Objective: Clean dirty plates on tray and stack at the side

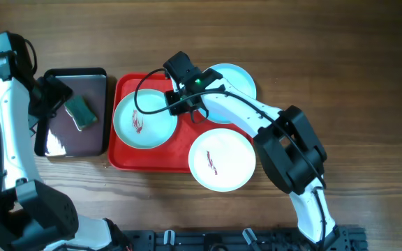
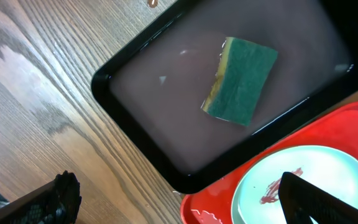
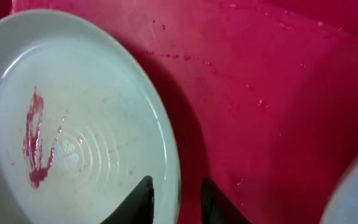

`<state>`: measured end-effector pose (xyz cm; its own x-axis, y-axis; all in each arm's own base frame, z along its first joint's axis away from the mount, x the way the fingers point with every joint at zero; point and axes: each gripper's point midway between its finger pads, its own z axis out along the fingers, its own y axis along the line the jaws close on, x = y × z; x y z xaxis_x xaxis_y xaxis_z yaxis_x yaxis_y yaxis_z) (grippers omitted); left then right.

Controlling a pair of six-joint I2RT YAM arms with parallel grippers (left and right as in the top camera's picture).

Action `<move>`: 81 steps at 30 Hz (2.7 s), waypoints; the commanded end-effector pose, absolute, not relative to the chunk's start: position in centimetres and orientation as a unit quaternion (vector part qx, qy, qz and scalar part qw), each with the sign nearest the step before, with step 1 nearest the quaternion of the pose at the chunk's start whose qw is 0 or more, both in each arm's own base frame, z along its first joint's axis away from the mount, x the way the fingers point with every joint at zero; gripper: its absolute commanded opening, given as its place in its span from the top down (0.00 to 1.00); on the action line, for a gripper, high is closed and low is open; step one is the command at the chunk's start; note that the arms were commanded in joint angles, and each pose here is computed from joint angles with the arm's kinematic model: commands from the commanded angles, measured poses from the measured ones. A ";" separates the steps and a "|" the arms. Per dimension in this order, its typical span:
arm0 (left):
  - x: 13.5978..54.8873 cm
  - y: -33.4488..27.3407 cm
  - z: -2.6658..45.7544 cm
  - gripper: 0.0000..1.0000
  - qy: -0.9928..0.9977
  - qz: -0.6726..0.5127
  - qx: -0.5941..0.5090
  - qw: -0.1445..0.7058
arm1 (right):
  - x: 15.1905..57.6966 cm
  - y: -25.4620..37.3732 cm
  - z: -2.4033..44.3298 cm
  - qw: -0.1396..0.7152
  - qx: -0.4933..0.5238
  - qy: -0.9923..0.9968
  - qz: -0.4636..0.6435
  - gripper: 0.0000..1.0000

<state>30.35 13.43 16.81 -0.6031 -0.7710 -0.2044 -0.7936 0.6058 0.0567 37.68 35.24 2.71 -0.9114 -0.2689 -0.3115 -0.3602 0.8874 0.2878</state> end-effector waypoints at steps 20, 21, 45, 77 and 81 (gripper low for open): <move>32.3 14.4 13.7 0.00 0.891 0.076 -0.444 0.061 | 35.7 35.8 -1.1 0.088 -0.122 0.973 0.174 0.82; 32.4 14.4 13.7 0.00 0.891 0.076 -0.444 0.062 | 35.4 36.1 -1.3 0.083 -0.124 0.972 0.179 0.83; 37.2 11.4 2.8 0.09 0.929 -0.002 -0.344 0.135 | 35.9 37.4 -1.2 0.087 -0.121 0.966 0.212 0.96; 36.6 9.3 9.8 0.96 0.959 -0.018 -0.263 0.108 | 38.5 34.7 1.8 0.120 -0.140 0.970 0.159 0.96; 35.6 9.7 9.6 0.96 0.966 0.002 -0.243 0.091 | 38.4 34.7 1.7 0.119 -0.143 0.970 0.158 0.96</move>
<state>35.49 9.50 8.80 -0.8346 -0.5293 -0.1524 -0.5267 0.8479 -0.0604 37.40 34.62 0.97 -0.9436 -0.2329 -0.2355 -0.2972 0.9094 0.2912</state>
